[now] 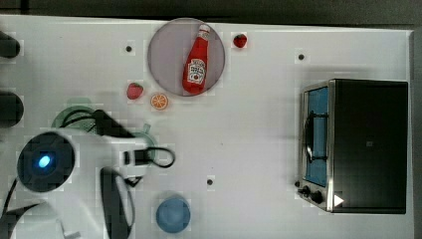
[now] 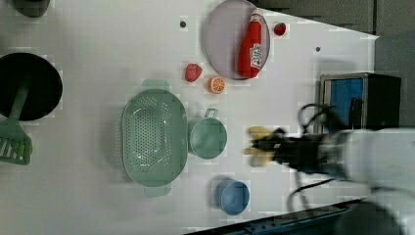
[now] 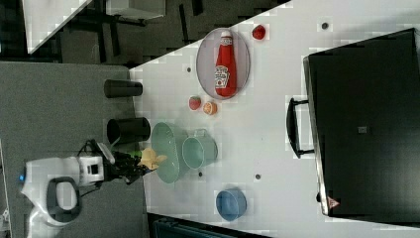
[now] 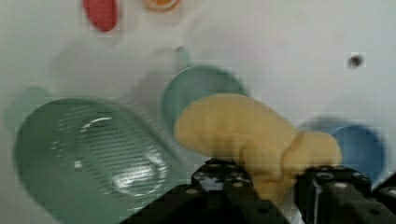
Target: Pick Banana and place it in mug.
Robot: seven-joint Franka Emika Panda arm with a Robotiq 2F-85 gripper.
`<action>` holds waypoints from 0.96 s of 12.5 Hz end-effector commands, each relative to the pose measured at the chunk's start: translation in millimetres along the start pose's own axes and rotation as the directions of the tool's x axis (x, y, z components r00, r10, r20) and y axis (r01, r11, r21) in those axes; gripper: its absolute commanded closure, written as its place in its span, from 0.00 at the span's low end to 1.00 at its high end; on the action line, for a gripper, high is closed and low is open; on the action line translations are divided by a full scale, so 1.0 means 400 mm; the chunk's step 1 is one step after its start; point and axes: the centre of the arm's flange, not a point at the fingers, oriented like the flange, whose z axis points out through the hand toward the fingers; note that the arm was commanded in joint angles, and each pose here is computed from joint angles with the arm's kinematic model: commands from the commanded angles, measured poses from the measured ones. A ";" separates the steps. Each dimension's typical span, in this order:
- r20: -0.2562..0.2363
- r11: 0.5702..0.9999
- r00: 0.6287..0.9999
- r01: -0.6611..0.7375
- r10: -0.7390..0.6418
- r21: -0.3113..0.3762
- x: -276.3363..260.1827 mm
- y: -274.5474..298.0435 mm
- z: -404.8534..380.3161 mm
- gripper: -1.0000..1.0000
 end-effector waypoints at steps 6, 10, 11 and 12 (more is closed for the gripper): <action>0.067 0.981 0.979 -0.194 0.193 0.005 0.034 -0.031 0.329 0.55; 0.069 0.975 0.975 -0.214 0.210 0.062 0.057 -0.045 0.379 0.07; 0.065 0.974 0.975 -0.215 0.210 0.070 0.061 -0.048 0.368 0.00; 0.062 0.974 0.976 -0.214 0.210 0.073 0.061 -0.048 0.360 0.00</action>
